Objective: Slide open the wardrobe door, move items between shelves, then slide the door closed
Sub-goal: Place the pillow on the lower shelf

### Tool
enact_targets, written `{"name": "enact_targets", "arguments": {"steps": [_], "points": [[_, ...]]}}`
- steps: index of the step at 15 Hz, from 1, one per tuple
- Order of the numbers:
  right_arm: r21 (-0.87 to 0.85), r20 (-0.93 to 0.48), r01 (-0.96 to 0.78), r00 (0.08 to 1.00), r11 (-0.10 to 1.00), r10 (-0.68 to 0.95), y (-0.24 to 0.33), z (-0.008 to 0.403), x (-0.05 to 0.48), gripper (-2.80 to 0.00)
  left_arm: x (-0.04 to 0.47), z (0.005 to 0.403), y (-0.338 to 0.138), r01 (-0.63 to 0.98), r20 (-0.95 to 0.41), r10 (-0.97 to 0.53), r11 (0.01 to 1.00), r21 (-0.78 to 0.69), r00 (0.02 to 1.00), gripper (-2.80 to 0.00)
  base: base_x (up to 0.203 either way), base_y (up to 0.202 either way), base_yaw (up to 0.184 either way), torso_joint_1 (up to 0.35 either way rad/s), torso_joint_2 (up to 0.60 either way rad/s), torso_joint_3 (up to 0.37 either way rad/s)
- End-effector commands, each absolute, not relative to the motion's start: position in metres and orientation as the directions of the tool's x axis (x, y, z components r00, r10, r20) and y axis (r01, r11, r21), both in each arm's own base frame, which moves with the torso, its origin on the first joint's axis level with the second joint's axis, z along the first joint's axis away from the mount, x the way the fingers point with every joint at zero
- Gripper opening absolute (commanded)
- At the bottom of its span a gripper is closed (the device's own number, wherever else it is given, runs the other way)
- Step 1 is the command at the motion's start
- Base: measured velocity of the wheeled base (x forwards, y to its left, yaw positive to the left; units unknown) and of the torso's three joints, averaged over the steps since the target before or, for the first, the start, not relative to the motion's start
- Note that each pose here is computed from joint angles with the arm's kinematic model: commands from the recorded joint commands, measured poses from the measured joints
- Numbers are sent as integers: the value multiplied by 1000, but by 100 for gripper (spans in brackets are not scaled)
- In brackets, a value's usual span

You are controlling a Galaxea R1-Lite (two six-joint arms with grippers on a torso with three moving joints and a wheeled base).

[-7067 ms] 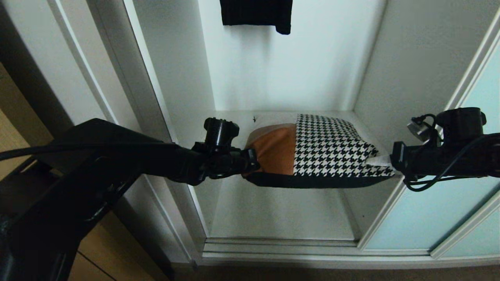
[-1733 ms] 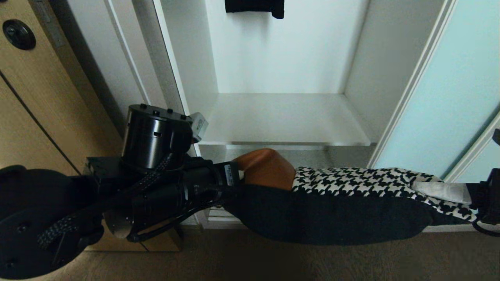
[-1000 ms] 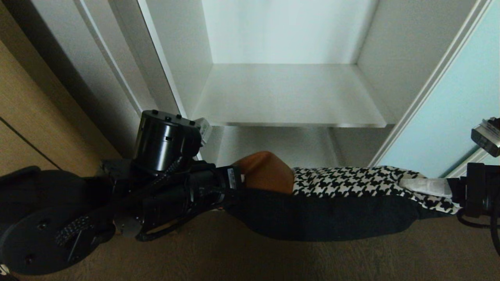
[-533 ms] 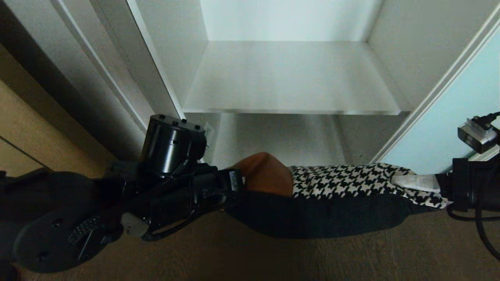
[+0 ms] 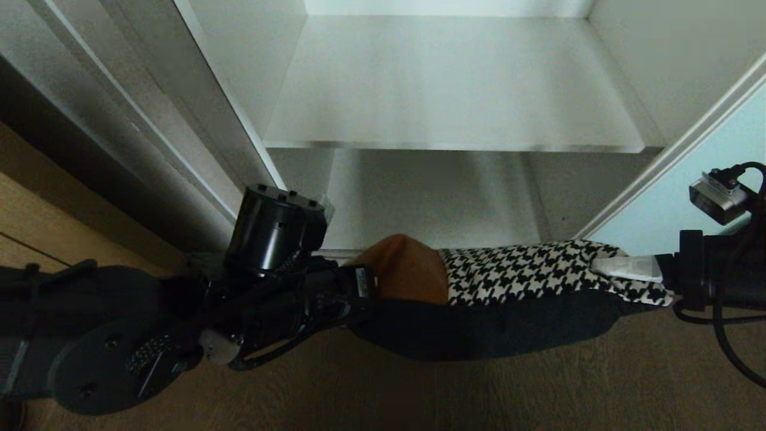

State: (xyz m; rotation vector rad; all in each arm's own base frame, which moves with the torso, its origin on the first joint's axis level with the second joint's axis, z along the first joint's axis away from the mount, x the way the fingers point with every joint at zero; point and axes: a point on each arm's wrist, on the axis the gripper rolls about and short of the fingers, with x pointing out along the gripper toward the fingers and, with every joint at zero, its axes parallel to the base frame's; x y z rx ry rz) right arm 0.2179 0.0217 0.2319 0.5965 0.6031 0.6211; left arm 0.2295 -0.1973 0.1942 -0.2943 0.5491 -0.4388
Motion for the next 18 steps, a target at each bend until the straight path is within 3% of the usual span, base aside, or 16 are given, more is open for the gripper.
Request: {"name": "enact_targets", "arguments": {"steps": [1, 12, 18], "points": [[668, -330, -349, 653, 657, 682, 22, 232, 222, -280, 232, 192, -200, 316, -442, -472, 868, -382, 763, -280, 0, 0, 0, 0, 0, -195], [666, -326, -365, 642, 650, 694, 27, 234, 225, -280, 237, 184, -203, 309, -463, -463, 876, -370, 756, -280, 0, 0, 0, 1, 3, -194], [674, -354, -340, 631, 656, 691, 28, 225, 236, -280, 247, 171, -199, 302, -440, -443, 885, -354, 782, -280, 0, 0, 0, 1, 1, -38]]}}
